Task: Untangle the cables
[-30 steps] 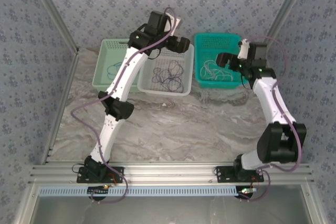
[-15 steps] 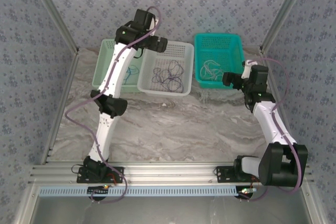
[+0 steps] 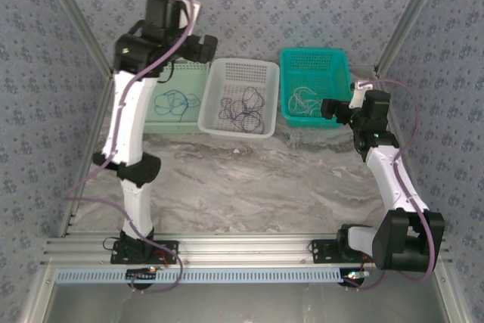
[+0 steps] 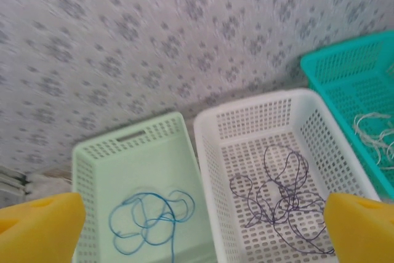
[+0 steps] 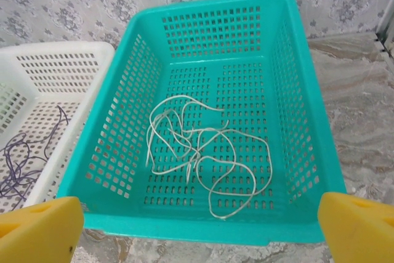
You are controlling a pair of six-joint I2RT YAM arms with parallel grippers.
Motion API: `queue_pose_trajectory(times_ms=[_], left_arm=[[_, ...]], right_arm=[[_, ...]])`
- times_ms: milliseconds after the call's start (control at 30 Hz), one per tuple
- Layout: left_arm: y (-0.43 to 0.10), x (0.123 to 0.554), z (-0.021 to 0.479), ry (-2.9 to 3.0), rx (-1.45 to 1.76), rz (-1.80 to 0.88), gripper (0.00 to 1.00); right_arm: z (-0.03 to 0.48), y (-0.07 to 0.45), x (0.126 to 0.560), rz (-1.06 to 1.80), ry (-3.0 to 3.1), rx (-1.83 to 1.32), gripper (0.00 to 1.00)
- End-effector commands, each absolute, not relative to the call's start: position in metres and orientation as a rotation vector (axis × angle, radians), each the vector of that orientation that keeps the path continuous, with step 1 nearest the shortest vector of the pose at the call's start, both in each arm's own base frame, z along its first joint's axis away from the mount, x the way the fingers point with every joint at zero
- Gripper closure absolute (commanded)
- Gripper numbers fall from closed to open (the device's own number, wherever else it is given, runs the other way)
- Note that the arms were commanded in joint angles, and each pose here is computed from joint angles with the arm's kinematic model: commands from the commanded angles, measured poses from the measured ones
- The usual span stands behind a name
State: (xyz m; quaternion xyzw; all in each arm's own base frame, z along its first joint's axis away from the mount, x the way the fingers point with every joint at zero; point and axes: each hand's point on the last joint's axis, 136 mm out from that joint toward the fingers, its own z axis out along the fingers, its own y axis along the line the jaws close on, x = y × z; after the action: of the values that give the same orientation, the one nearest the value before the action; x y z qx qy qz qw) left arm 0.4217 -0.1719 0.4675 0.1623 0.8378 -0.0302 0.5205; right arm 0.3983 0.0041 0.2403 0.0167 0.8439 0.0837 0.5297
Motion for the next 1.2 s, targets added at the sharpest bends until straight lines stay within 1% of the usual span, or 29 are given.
queue_pose_trajectory(times_ms=[0,67,167,233,367,500,600,733,867,933,1167], left_arm=[[-0.157,0.388,0.517,1.86,0.398,-0.095,0.01],[-0.156,0.371,0.525,1.779,0.413,-0.135,0.01],[-0.137,0.349,0.514,1.642,0.376,-0.1,0.01],[-0.12,0.339,0.492,1.602,0.325,-0.087,0.01],[-0.086,0.33,0.419,1.733,0.251,-0.021,0.01],[-0.067,0.331,0.337,1.836,0.212,0.043,0.01],[-0.05,0.333,0.289,1.831,0.169,0.079,0.01],[-0.024,0.336,0.235,1.796,0.075,0.054,0.01],[-0.003,0.343,0.194,1.799,-0.033,0.009,0.01],[0.0,0.349,0.177,1.837,-0.034,0.023,0.01],[0.0,0.368,0.146,1.879,0.002,0.021,0.01]], right_arm=[[0.259,0.007,0.4,0.21,1.975,-0.005,0.0],[0.259,0.009,0.399,0.216,1.974,-0.008,0.0],[0.261,0.012,0.398,0.235,1.957,-0.02,0.0],[0.263,0.012,0.398,0.233,1.951,-0.023,0.0],[0.255,0.009,0.396,0.191,1.962,-0.04,0.0],[0.239,0.002,0.395,0.153,1.956,-0.016,0.0],[0.233,-0.003,0.392,0.117,1.916,0.0,0.0],[0.221,-0.012,0.389,0.066,1.872,0.025,0.0],[0.211,-0.011,0.393,0.067,1.851,0.015,0.0],[0.204,-0.011,0.396,0.066,1.854,0.015,0.0],[0.181,-0.011,0.403,0.062,1.873,-0.002,0.0]])
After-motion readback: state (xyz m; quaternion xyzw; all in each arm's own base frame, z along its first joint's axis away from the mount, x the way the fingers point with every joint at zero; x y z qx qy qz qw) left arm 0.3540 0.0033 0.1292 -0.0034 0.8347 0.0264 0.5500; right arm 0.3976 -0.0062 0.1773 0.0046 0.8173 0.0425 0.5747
